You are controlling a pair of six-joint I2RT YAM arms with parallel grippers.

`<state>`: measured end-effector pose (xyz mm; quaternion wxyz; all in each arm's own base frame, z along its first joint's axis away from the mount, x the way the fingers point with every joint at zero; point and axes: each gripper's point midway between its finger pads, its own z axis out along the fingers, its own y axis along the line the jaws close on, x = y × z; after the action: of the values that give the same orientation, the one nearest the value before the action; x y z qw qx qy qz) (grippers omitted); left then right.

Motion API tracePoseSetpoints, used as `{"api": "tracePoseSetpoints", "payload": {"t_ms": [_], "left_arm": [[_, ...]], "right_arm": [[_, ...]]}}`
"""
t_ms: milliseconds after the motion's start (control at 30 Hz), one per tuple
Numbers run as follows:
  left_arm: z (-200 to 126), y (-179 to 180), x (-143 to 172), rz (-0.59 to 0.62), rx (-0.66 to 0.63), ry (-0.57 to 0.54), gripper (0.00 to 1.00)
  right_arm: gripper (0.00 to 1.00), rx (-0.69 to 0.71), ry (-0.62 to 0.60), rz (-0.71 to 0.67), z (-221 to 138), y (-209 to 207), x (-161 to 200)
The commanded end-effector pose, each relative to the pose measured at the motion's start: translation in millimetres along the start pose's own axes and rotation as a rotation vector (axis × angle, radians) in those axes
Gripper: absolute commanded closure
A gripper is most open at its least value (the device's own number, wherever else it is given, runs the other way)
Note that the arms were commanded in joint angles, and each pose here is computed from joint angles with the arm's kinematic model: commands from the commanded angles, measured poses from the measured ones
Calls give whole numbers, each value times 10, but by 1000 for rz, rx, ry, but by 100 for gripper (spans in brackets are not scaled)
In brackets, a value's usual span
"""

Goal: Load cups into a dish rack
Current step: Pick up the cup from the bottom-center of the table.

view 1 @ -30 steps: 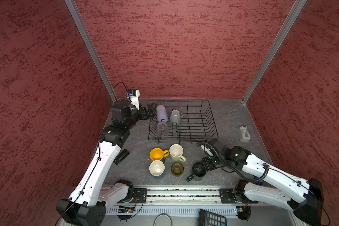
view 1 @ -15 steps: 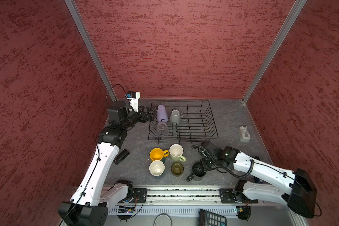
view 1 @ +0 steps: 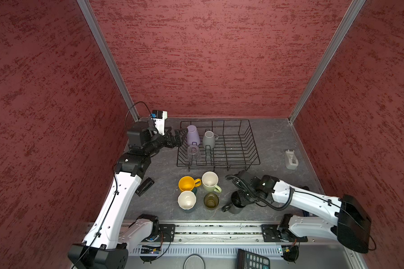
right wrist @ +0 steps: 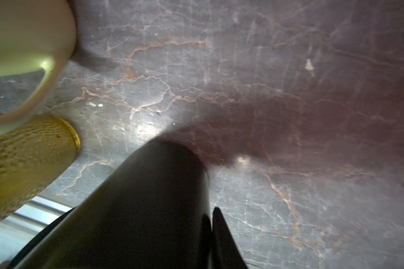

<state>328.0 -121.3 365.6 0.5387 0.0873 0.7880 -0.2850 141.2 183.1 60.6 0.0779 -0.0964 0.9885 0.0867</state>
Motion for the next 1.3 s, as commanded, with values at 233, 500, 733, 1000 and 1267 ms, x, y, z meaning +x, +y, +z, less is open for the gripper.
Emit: {"api": "tracePoseSetpoints", "payload": {"t_ms": [233,500,733,1000,1267], "left_arm": [[-35,69,-2,37,-39,-39,0],[-16,-43,96,104,-19,-37,0],[27,-414,228,250,115,-47,0],[34,-843,453,443,313,-163,0],[203,-953,752,593,451,-203,0]], "right_arm": [[100,65,-94,43,-406,-110,-151],[100,-2,-263,67,-1204,-46,-482],[100,-301,-477,96,-1654,274,-1105],[100,-561,-658,91,-2006,340,-1877],[100,-774,-687,97,-2042,323,-2376]]}}
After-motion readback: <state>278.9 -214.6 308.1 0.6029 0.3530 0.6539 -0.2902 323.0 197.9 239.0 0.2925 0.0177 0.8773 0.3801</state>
